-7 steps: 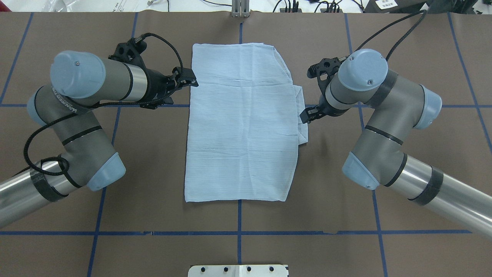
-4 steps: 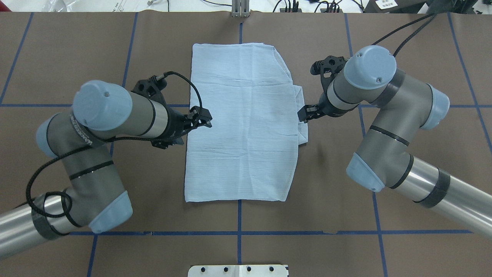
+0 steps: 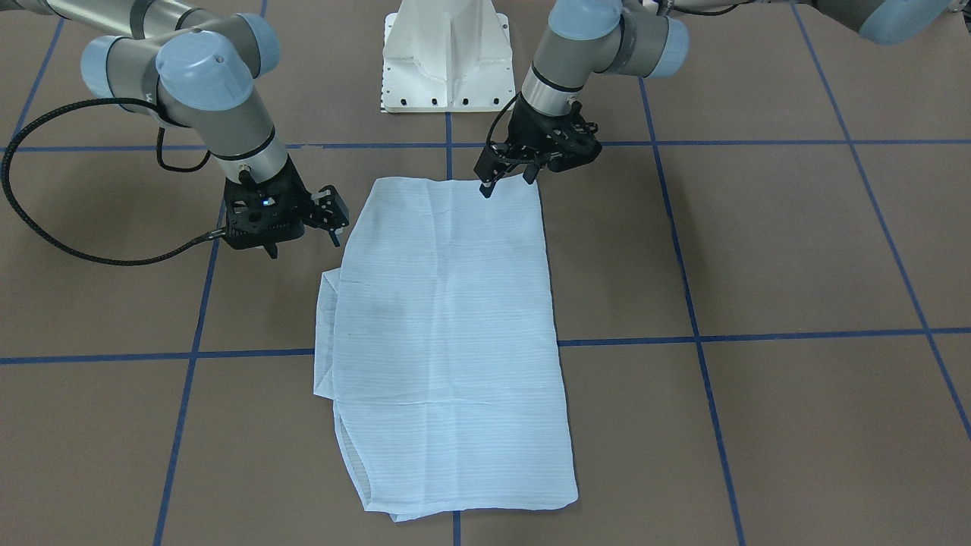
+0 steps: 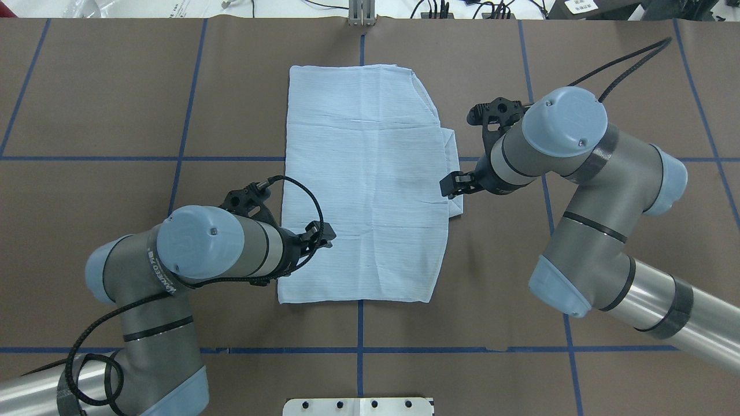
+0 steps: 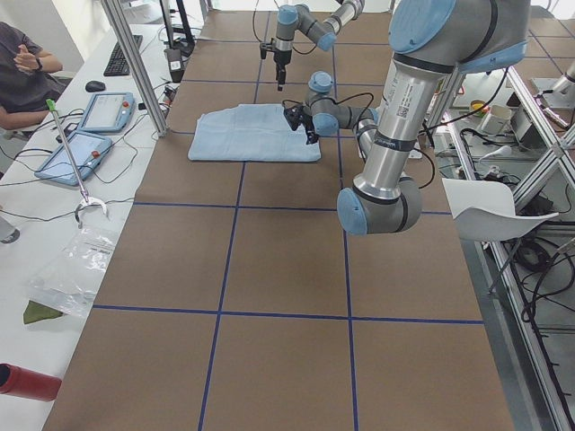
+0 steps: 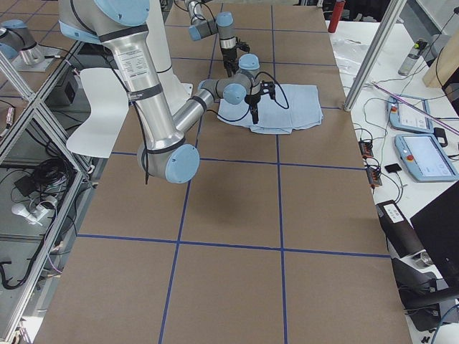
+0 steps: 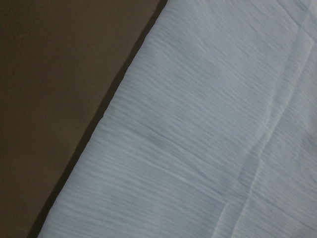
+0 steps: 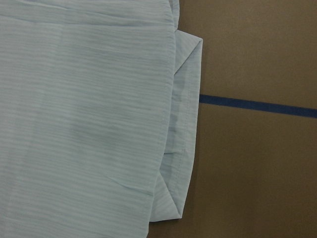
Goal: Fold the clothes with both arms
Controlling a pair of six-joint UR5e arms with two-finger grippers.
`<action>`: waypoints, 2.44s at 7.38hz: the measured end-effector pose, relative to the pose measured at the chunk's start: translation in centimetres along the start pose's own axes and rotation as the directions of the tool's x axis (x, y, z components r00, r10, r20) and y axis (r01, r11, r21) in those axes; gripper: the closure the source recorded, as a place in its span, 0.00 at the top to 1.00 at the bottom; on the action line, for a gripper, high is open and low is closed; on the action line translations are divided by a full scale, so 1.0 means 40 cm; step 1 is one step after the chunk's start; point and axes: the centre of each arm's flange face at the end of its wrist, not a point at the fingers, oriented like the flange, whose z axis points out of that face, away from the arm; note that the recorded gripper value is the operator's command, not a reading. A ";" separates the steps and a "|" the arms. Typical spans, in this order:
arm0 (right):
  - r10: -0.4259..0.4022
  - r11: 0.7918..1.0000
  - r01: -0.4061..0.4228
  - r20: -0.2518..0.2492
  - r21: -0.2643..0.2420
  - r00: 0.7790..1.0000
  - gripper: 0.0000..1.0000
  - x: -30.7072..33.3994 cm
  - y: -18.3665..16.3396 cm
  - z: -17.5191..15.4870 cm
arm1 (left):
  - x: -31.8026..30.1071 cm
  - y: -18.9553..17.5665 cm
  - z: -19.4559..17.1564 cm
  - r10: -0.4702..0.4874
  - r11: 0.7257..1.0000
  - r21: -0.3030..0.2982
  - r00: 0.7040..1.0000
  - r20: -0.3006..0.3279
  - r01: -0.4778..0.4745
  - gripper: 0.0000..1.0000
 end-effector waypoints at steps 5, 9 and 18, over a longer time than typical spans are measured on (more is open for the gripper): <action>0.018 1.000 -0.018 0.031 -0.004 0.999 1.00 -0.036 0.029 -0.023 | -0.110 0.037 0.081 0.001 1.000 0.021 0.991 0.134 -0.004 0.89; 0.031 1.000 -0.031 0.035 -0.005 0.999 1.00 -0.042 0.030 -0.025 | -0.132 0.078 0.099 0.022 1.000 -0.002 0.988 0.154 -0.022 0.57; 0.033 0.999 -0.033 0.032 -0.007 0.999 1.00 -0.039 0.031 -0.022 | -0.126 0.066 0.093 0.018 1.000 0.010 0.983 0.181 -0.020 0.15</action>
